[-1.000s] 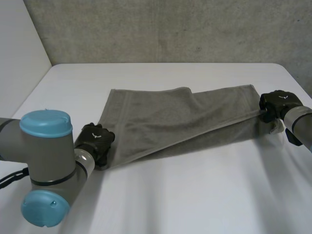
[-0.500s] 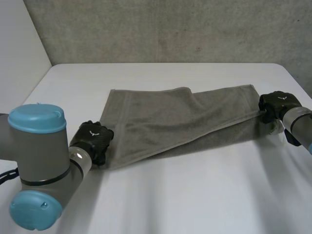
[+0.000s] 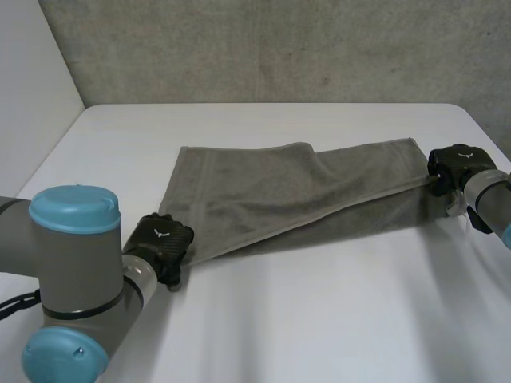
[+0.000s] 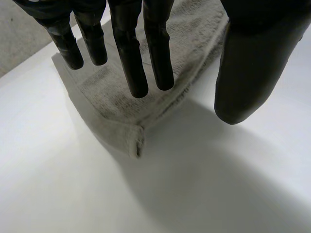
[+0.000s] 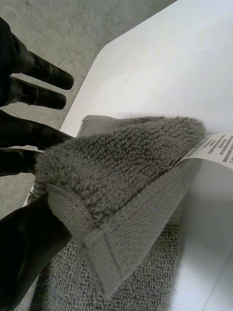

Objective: Fold the towel.

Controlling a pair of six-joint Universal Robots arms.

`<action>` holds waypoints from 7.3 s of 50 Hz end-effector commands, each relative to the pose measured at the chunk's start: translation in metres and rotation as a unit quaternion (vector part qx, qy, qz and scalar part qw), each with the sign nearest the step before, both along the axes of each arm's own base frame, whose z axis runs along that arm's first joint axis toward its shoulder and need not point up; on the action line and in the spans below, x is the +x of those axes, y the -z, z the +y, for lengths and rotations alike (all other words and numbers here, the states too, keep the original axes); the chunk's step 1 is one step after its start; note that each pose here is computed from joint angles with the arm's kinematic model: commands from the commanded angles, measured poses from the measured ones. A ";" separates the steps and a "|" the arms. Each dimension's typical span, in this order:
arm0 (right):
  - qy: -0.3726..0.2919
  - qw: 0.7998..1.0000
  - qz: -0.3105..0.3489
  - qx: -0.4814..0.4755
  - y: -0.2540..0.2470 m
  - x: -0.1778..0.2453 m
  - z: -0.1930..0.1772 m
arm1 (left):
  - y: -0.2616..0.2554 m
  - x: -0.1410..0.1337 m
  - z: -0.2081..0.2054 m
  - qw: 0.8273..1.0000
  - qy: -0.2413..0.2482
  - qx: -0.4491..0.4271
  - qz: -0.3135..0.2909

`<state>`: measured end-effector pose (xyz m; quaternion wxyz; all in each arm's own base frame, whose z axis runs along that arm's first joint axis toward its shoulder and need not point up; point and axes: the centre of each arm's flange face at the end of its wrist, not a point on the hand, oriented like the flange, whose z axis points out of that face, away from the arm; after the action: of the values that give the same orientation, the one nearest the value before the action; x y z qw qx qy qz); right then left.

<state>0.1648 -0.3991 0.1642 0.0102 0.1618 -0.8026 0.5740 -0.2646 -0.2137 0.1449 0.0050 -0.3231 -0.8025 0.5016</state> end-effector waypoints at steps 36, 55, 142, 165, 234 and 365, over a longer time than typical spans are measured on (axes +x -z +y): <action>-0.161 0.977 0.051 0.131 -0.031 -0.004 0.074 | -0.083 0.025 -0.040 0.990 -0.005 -0.138 -0.010; -0.257 0.933 0.220 0.124 -0.028 -0.001 0.084 | -0.046 0.038 -0.075 0.996 0.002 -0.075 -0.050; -0.384 0.909 0.163 -0.007 -0.085 -0.057 0.096 | -0.106 0.085 -0.064 0.987 0.104 -0.126 0.005; -0.249 0.951 0.159 -0.097 -0.045 0.020 0.003 | -0.053 0.008 -0.165 0.971 0.088 -0.217 0.034; -0.080 0.976 0.165 -0.116 -0.049 0.024 0.027 | -0.077 0.014 -0.128 0.955 0.039 -0.293 0.029; -0.403 0.866 0.148 -0.258 0.004 0.272 0.154 | -0.049 0.028 -0.134 0.968 -0.035 -0.249 -0.008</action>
<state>0.4457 -0.2359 0.1462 -0.0852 0.5688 -0.4607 0.6760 -0.2328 -0.3500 0.1954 -0.1032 -0.2860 -0.6640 0.6832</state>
